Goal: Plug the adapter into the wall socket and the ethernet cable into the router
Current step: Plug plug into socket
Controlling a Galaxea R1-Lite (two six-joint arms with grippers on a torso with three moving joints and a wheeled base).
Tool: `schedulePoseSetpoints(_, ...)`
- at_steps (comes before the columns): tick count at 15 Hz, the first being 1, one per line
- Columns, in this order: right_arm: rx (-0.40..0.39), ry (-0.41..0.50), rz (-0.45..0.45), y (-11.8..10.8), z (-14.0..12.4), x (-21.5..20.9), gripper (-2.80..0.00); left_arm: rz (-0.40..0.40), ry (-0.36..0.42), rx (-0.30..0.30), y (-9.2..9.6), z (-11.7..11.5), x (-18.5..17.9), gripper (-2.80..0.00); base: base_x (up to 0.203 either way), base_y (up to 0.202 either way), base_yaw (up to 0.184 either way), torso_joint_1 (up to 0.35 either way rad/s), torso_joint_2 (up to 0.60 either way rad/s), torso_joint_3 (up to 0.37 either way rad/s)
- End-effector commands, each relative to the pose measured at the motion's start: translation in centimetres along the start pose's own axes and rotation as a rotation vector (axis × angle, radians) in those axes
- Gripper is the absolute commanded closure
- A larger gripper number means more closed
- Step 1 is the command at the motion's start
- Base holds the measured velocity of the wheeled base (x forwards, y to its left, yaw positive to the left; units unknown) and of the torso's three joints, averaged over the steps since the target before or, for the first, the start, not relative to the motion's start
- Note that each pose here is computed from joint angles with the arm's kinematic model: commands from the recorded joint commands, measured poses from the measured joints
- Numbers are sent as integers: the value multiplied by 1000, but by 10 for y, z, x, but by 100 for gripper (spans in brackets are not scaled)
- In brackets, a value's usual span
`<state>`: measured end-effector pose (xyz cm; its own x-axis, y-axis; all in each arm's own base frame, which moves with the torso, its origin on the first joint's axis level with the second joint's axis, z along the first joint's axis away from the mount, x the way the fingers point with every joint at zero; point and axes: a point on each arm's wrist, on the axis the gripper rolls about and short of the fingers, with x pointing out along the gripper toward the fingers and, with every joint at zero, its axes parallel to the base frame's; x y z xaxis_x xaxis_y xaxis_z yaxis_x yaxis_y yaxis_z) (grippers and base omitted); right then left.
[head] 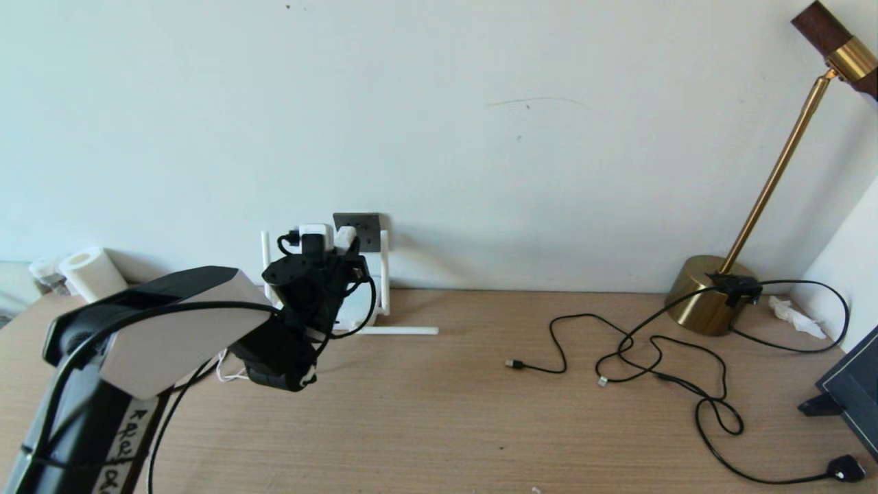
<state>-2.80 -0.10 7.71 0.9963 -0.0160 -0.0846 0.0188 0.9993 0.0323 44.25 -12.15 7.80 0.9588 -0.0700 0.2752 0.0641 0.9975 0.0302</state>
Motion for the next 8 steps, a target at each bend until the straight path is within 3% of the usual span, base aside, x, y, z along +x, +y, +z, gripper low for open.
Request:
schedulePoseSetpoints(1, 0, 1, 0, 0, 0, 0, 0, 2, -6, -1, 0, -1, 0, 0, 0, 0, 0, 0, 0, 0)
schedulePoseSetpoints(8, 0, 1, -1, 0, 0, 0, 0, 5, -40, -8, -1, 2, 8, 0, 0, 0, 0, 0, 0, 0)
